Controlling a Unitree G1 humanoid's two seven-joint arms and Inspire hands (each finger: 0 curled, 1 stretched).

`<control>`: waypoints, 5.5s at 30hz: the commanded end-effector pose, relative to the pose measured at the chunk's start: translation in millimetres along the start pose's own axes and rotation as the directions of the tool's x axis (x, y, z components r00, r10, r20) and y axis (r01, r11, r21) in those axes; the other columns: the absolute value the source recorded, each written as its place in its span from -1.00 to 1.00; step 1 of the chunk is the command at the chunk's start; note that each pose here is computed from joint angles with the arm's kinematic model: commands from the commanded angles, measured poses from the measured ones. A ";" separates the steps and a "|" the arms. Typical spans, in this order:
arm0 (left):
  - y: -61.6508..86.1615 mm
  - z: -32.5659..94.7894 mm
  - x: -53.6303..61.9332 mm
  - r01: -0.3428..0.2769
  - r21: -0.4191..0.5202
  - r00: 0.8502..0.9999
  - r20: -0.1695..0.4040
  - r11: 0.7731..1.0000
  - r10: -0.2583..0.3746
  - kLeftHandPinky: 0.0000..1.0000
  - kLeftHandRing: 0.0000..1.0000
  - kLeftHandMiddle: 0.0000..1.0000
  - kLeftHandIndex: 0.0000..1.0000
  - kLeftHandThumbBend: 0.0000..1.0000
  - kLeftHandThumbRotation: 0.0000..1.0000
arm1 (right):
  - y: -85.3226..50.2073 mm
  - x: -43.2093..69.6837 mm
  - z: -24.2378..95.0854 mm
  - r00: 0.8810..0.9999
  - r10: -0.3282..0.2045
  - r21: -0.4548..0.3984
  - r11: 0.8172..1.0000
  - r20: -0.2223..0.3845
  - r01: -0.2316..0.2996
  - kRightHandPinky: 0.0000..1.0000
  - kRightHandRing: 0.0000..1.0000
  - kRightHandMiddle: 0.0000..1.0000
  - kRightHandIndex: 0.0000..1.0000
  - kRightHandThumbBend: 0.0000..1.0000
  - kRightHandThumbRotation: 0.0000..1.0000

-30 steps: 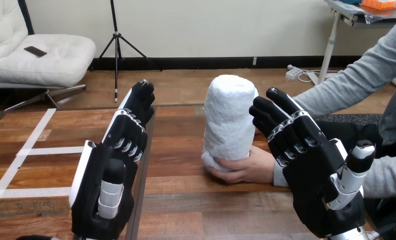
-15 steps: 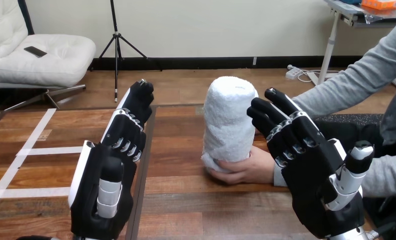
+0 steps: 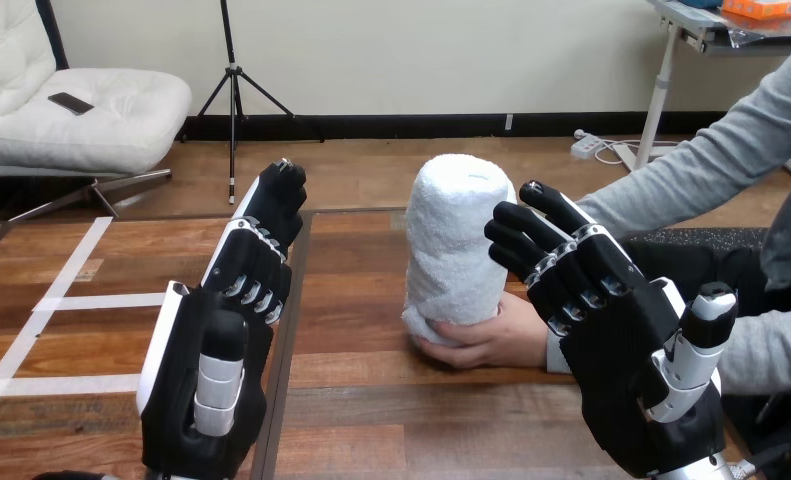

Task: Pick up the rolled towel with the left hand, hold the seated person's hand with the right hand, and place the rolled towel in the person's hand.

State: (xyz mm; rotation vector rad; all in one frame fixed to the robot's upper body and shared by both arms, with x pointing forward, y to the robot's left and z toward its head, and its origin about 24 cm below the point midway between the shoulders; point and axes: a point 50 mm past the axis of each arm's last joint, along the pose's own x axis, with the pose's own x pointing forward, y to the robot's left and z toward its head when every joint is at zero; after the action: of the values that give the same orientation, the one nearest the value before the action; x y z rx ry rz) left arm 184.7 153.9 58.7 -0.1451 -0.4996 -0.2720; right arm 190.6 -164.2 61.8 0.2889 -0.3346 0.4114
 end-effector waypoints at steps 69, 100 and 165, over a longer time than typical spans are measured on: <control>-1.8 3.2 10.0 0.030 0.050 0.999 0.020 0.998 -0.031 0.92 0.97 0.94 0.91 0.81 0.86 | -1.6 8.5 11.8 0.997 0.022 -0.044 0.999 0.070 -0.019 0.70 0.70 0.67 0.68 0.98 1.00; -3.6 4.1 10.2 0.030 0.040 0.999 0.021 0.999 -0.031 0.89 0.96 0.94 0.91 0.79 0.88 | -2.7 6.8 13.0 0.997 0.017 -0.036 0.999 0.069 -0.015 0.67 0.70 0.68 0.69 0.99 1.00; -4.7 3.3 11.3 0.026 0.033 0.999 0.020 0.999 -0.027 0.92 0.95 0.92 0.88 0.81 0.87 | -5.0 9.3 15.6 0.998 0.021 -0.027 0.999 0.059 -0.020 0.67 0.72 0.69 0.69 0.97 1.00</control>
State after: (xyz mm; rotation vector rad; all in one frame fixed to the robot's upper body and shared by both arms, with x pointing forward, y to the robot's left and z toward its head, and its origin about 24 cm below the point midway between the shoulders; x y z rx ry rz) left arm 185.8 151.5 56.5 -0.0984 -0.4644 -0.2783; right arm 190.7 -171.2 60.9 0.2809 -0.3194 0.4022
